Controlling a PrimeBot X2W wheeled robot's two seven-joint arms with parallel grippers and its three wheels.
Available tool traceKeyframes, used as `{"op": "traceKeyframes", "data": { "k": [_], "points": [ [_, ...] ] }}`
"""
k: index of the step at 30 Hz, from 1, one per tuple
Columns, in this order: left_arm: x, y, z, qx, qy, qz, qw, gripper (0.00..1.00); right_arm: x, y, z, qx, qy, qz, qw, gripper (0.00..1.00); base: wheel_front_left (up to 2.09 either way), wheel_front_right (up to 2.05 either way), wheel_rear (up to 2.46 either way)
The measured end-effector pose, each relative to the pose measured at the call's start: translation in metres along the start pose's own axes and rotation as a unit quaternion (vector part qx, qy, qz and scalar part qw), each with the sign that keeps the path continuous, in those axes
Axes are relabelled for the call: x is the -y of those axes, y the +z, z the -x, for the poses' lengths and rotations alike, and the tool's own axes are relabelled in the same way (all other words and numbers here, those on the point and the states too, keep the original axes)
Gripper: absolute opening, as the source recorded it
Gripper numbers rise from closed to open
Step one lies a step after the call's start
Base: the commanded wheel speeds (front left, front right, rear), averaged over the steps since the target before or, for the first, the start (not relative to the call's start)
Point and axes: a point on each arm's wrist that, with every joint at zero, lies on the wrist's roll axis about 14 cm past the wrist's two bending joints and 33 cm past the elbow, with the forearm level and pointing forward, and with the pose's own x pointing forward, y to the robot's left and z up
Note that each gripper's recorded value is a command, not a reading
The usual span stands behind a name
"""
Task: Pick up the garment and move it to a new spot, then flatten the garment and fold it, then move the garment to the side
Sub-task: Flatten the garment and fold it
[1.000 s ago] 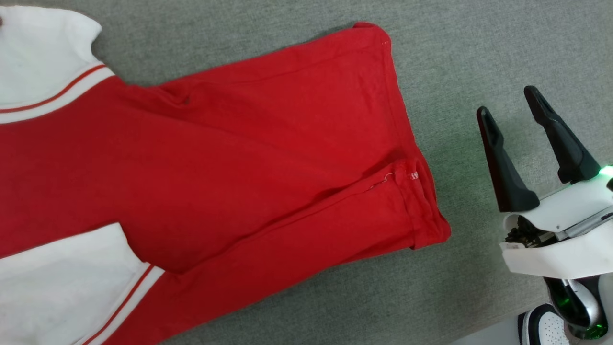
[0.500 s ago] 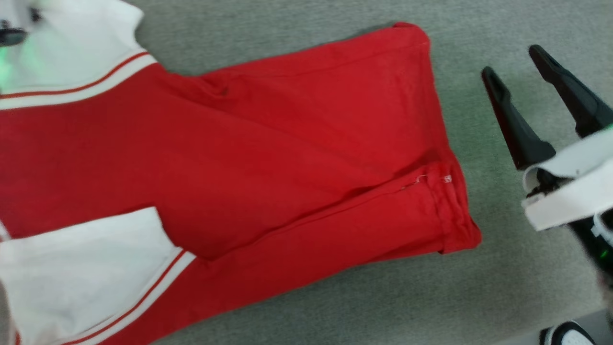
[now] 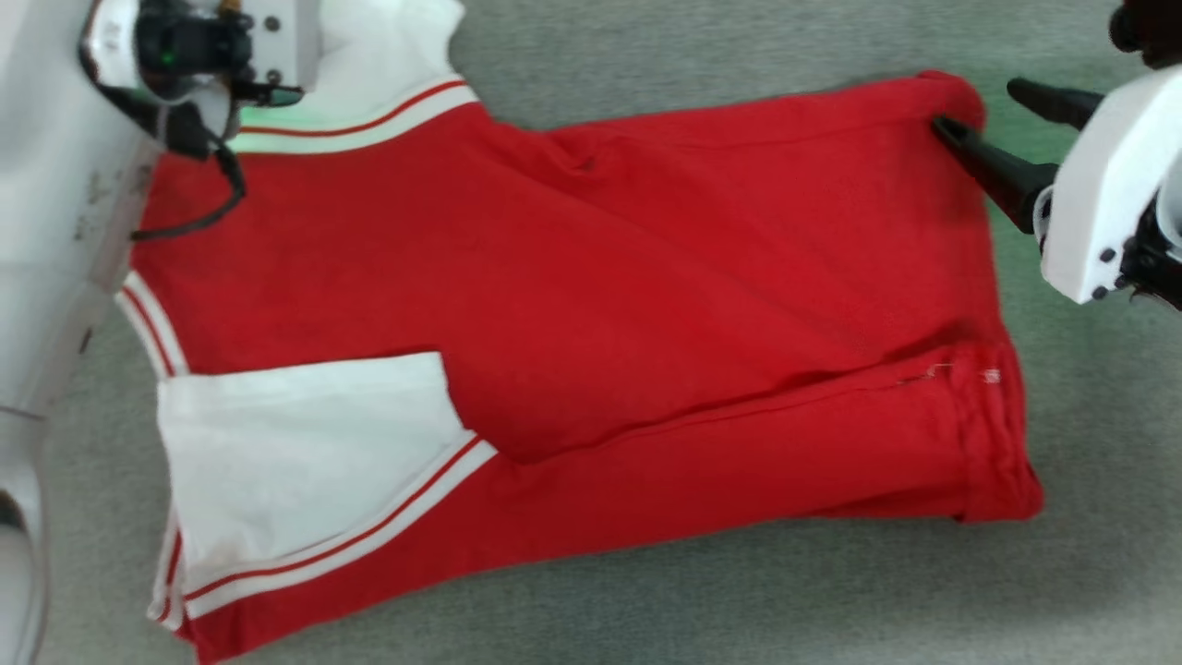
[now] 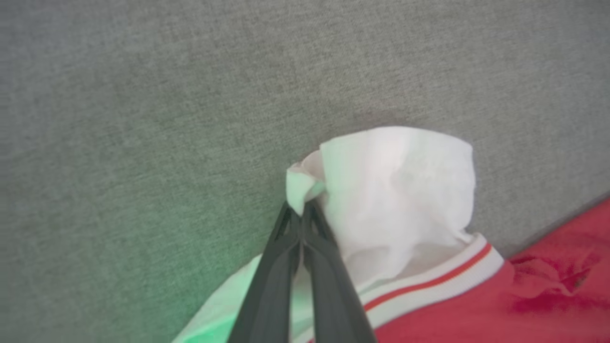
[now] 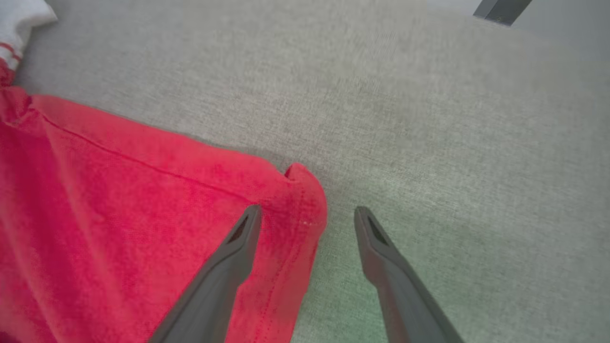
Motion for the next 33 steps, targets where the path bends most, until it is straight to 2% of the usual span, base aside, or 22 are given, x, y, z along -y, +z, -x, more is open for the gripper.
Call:
{"op": "traceKeyframes", "data": {
  "k": [6,7,8,9,10,11,18,24,33],
  "points": [
    [-0.009,-0.002,-0.001,0.008,0.002,0.003,1.0,0.0,-0.004,-0.025,-0.029,-0.104,0.018,-0.023,0.994,1.0,0.0,0.0,0.0],
    [-0.01,-0.002,-0.002,0.009,0.002,0.004,1.0,0.0,-0.004,-0.027,-0.031,-0.12,0.02,-0.029,0.992,0.91,0.0,0.0,0.0],
    [-0.011,-0.001,-0.002,0.01,0.001,0.003,1.0,0.0,-0.004,-0.029,-0.032,-0.132,0.02,-0.03,0.991,0.55,0.0,0.0,0.0],
    [-0.012,-0.001,-0.003,0.011,0.001,0.004,1.0,0.0,-0.003,-0.029,-0.033,-0.143,0.02,-0.032,0.989,0.38,0.0,0.0,0.0],
    [-0.012,-0.001,-0.004,0.012,0.001,0.004,1.0,0.0,-0.002,-0.03,-0.034,-0.154,0.017,-0.031,0.987,0.09,0.0,0.0,0.0],
    [-0.012,0.0,-0.004,0.014,0.0,0.004,1.0,0.0,-0.002,-0.03,-0.034,-0.163,0.016,-0.031,0.986,0.0,0.0,0.0,0.0],
    [-0.015,0.006,-0.005,0.029,0.0,0.006,1.0,0.0,0.003,-0.027,-0.033,-0.179,0.005,-0.035,0.983,0.0,0.0,0.0,0.0],
    [-0.015,0.016,0.006,0.057,0.0,0.008,0.998,0.0,0.001,-0.013,-0.032,-0.145,0.004,-0.038,0.989,0.0,0.0,0.0,0.0],
    [-0.02,0.039,0.06,0.122,0.003,0.003,0.992,0.0,-0.012,0.018,-0.01,-0.076,0.02,-0.019,0.997,0.0,0.0,0.0,0.0]
  ]
}}
